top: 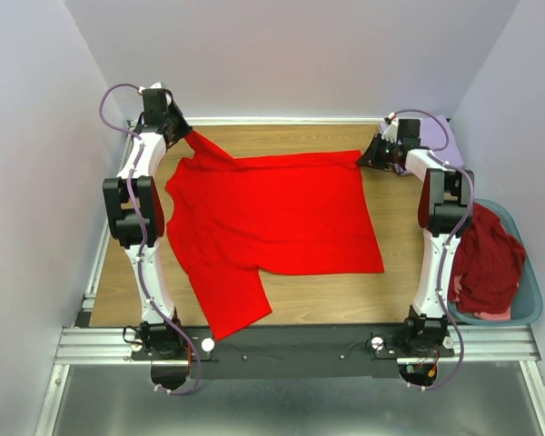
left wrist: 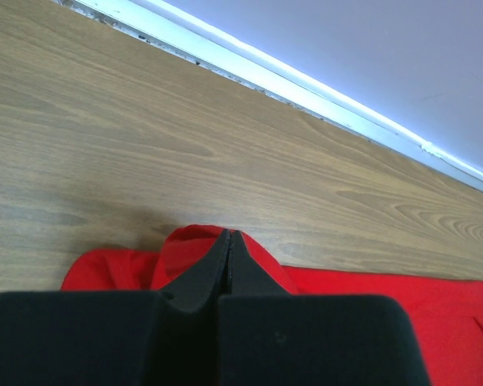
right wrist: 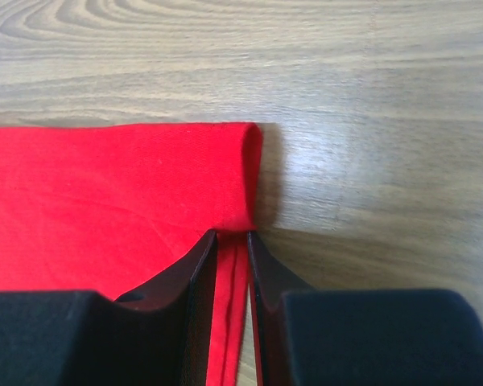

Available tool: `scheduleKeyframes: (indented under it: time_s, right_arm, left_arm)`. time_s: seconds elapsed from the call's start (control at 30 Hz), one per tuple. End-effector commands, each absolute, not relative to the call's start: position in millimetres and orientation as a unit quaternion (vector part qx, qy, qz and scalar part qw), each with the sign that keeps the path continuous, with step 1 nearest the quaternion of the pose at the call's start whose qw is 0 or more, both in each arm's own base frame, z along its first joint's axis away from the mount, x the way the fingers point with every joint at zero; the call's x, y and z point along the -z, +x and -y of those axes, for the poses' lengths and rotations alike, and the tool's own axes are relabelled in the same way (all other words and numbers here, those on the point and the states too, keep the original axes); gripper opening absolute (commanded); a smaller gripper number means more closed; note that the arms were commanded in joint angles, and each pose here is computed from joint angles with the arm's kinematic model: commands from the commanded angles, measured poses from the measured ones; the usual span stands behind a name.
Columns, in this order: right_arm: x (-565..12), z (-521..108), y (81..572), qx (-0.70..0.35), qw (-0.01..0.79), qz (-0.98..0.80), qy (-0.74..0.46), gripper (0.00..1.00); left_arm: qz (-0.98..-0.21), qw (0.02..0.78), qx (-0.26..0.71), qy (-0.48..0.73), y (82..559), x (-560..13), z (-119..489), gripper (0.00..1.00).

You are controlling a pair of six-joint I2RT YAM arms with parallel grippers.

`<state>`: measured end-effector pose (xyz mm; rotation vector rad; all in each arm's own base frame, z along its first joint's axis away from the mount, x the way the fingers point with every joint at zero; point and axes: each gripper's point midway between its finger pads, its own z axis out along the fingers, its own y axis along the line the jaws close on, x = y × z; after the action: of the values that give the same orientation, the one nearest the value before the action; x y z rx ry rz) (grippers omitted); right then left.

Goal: Fold and stack the t-shirts
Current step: Fold the tshirt

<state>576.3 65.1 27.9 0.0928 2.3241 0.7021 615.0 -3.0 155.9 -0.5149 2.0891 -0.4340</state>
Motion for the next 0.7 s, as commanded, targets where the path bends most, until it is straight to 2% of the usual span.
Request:
scheduleKeyframes:
  time_s: [0.0, 0.67]
  right_arm:
    - [-19, -47, 570, -0.228, 0.343, -0.909, 0.068, 0.28]
    - [-26, -77, 582, -0.316, 0.34, -0.885, 0.033, 0.28]
  left_arm:
    - [-0.844, 0.464, 0.187, -0.192, 609, -174, 9, 0.0]
    - [-0.845, 0.463, 0.188, -0.191, 608, -174, 10, 0.0]
